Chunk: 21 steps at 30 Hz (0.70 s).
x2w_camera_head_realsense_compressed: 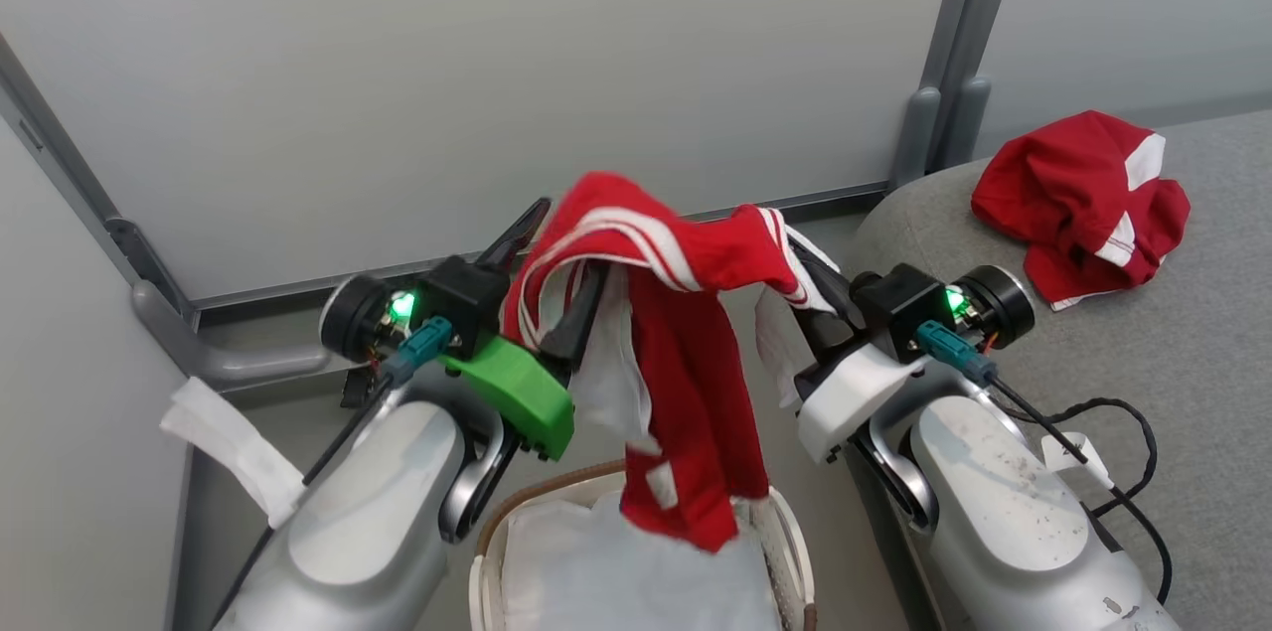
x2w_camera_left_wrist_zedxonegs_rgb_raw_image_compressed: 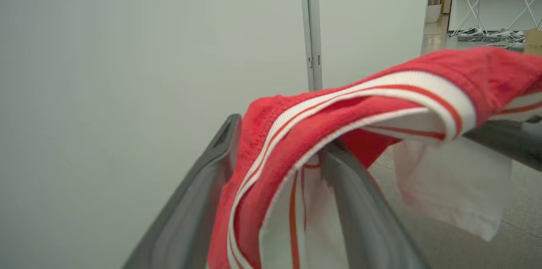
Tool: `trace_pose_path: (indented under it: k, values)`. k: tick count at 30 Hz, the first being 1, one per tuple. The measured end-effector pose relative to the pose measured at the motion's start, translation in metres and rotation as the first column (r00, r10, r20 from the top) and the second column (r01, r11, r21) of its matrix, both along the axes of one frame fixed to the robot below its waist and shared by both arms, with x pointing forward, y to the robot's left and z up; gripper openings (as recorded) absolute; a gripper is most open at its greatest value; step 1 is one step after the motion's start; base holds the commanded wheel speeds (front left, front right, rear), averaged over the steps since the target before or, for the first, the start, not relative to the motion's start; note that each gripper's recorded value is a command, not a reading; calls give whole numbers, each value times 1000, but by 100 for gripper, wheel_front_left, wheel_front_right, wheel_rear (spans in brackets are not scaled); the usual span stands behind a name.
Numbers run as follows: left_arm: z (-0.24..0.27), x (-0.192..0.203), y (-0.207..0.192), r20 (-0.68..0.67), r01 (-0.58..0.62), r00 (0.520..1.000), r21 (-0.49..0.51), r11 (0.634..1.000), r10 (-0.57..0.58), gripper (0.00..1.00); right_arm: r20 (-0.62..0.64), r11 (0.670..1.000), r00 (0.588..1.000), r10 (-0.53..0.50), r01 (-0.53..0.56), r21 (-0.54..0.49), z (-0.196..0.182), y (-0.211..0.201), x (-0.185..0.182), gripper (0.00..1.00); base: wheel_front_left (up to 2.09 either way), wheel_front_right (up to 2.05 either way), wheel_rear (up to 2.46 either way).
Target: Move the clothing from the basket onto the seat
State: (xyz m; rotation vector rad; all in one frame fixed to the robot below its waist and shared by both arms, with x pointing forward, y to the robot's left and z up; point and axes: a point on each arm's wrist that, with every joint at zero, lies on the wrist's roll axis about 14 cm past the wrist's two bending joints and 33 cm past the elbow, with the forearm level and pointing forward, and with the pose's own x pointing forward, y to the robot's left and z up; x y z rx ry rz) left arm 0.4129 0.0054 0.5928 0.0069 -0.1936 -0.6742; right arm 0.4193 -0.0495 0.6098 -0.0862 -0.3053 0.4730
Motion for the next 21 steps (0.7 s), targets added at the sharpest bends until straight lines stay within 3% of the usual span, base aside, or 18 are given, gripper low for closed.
trace_pose_path:
  k: [12, 21]
  values:
    - [-75, -25, 10, -219, -70, 974, -64, 995, 55, 100, 54, 994, 993, -107, 107, 4, 16, -35, 9, 0, 0, 0, 0]
    - [-98, -39, -1, -288, -62, 957, -85, 994, 35, 100, 60, 982, 981, -187, 187, 6, 18, -64, 9, 0, 0, 0, 0]
